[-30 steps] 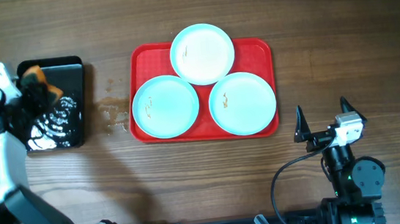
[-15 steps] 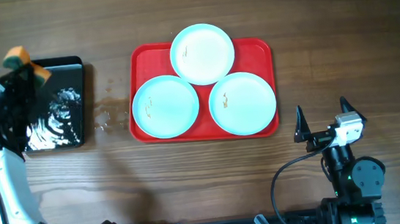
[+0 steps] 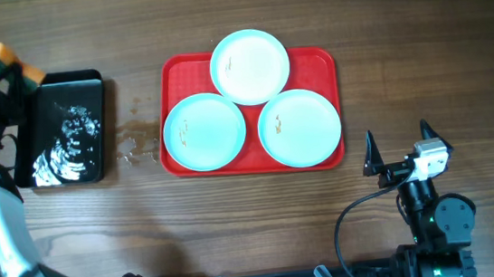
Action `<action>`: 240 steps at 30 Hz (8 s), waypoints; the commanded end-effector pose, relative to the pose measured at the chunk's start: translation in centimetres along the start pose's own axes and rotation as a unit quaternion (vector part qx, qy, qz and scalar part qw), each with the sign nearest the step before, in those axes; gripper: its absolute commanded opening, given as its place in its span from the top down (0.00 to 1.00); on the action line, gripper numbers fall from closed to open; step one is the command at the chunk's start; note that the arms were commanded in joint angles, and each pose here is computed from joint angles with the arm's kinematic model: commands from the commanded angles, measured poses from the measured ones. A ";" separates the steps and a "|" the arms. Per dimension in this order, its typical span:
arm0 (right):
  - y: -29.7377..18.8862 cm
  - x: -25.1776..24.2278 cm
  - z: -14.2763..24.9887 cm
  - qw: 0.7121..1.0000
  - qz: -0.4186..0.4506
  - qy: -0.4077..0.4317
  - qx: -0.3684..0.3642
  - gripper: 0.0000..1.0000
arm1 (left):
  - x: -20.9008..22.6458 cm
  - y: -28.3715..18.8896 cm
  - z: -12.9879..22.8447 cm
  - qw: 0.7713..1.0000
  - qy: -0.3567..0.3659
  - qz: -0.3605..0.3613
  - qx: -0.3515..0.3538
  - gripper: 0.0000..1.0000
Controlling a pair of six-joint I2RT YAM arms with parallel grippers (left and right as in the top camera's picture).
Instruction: Clean dirty plates on tray and stack at the side
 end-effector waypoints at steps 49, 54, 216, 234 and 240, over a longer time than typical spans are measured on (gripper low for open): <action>0.0 -0.1 0.0 1.000 0.003 -0.003 -0.002 0.00 | -5.5 -1.0 -1.8 0.978 -0.130 0.156 0.037 0.96; 0.0 -0.1 0.0 1.000 0.003 -0.003 -0.002 0.00 | -8.2 -1.4 -1.5 0.975 -0.099 0.189 0.061 0.96; 19.6 26.7 4.8 0.681 -0.275 0.081 0.674 0.96 | -6.1 11.0 35.3 0.856 -0.017 -0.291 0.428 0.83; 19.6 26.7 4.8 0.681 -0.274 0.081 0.675 0.96 | -4.4 11.1 35.8 0.847 0.006 -0.330 0.416 0.96; 19.5 26.7 4.8 0.680 -0.274 0.080 0.675 0.96 | -0.4 9.4 32.3 0.809 0.131 -0.465 0.335 0.96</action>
Point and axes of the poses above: each gripper's point midway between its finger pads, its own y axis out along the fingers, its own x axis along the line the jaws close on, z = x × y, the point moved 6 cm from there along -y, back along the fingers, and after that the axes turned 13 degrees about -y, right-handed, at the moved point
